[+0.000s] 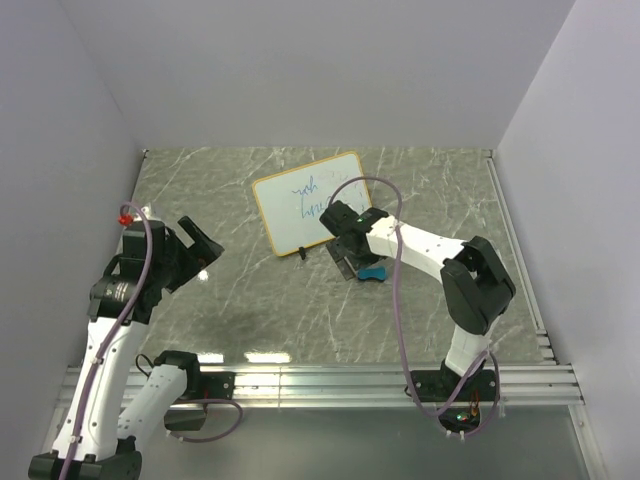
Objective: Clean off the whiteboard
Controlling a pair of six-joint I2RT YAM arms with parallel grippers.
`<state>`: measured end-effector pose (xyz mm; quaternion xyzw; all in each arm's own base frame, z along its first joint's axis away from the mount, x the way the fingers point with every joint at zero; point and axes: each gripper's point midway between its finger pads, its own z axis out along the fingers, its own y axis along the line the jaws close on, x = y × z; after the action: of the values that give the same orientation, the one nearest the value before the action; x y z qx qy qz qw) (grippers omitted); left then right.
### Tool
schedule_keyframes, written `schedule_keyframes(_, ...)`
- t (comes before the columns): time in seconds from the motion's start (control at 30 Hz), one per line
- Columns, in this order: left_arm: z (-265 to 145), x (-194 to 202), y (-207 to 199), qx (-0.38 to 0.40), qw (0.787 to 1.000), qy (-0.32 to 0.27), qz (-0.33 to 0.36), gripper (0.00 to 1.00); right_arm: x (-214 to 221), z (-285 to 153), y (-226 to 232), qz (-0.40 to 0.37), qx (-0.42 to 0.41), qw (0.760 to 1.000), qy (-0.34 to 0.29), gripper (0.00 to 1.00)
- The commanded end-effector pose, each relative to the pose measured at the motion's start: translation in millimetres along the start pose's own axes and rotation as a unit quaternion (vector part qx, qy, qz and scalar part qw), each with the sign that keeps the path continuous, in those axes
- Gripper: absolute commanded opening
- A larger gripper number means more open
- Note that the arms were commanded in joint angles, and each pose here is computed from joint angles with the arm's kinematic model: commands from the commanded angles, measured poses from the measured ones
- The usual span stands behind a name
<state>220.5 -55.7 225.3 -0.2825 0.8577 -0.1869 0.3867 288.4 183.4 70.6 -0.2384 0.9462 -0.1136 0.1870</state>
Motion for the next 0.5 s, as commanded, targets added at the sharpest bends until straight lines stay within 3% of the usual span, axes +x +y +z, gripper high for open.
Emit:
schedule_keyframes(0.0, -12.2, -8.6, -5.2, -0.002, 1.0, -0.009, 0.0, 0.99, -6.6, 9.2, 0.8, 0.002, 0.002, 1.0, -0.018, 0.94)
schedule_keyframes(0.3, -12.8, -10.7, -5.9, -0.018, 1.0, 0.008, 0.015, 0.99, -21.1, 30.1, 16.5, 0.007, -0.024, 0.999, -0.024, 0.94)
schedule_keyframes(0.47, -14.6, -22.7, -3.0, -0.043, 0.999, -0.005, 0.021, 0.99, -5.9, 48.3, 16.1, 0.027, -0.038, 0.999, -0.007, 0.94)
